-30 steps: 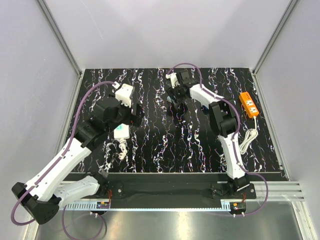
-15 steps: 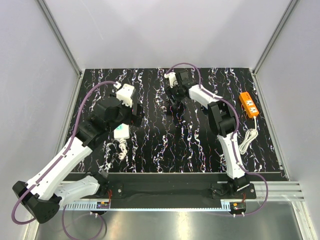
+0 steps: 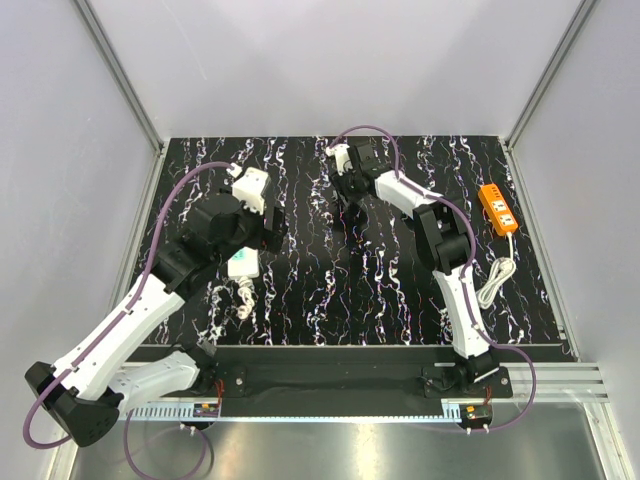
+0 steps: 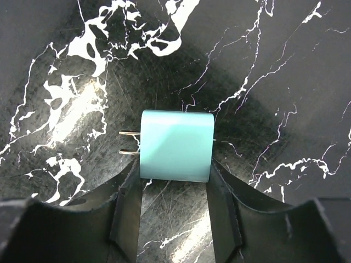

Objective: Insert the plug

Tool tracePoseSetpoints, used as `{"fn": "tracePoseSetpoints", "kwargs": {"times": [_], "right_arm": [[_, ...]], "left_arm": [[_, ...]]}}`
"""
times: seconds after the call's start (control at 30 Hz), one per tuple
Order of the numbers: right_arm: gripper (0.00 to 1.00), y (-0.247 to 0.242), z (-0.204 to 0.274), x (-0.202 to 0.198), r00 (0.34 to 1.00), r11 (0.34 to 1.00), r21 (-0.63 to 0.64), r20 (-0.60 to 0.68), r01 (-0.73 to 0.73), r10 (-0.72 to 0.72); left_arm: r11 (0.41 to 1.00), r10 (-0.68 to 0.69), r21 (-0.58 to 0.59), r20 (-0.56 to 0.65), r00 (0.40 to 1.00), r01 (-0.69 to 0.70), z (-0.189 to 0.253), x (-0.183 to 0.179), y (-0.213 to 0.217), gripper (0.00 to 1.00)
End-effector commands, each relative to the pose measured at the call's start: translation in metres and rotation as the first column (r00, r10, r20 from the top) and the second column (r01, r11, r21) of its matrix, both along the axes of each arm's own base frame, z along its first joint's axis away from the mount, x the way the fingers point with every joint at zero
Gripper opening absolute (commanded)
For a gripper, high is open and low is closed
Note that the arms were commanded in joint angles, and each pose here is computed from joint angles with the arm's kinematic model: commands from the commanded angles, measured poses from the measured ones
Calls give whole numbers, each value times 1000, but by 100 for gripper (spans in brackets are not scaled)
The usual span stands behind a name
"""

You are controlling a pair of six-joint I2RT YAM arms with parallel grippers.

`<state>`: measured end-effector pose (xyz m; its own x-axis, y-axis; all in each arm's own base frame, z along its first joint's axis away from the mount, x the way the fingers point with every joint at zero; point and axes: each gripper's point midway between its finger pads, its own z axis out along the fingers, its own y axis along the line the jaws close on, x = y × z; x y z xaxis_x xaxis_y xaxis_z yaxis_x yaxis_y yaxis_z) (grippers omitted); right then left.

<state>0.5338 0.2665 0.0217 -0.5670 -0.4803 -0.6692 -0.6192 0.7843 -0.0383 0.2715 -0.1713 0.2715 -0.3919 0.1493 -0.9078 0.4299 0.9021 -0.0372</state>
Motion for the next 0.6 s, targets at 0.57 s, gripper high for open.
{"fn": "tracePoseSetpoints", "kwargs": {"times": [0.57], "right_arm": [[0, 50, 221, -272, 852, 738, 440, 373, -512, 369]], "left_arm": [[870, -287, -472, -252, 924, 141, 38, -34, -52, 76]]}}
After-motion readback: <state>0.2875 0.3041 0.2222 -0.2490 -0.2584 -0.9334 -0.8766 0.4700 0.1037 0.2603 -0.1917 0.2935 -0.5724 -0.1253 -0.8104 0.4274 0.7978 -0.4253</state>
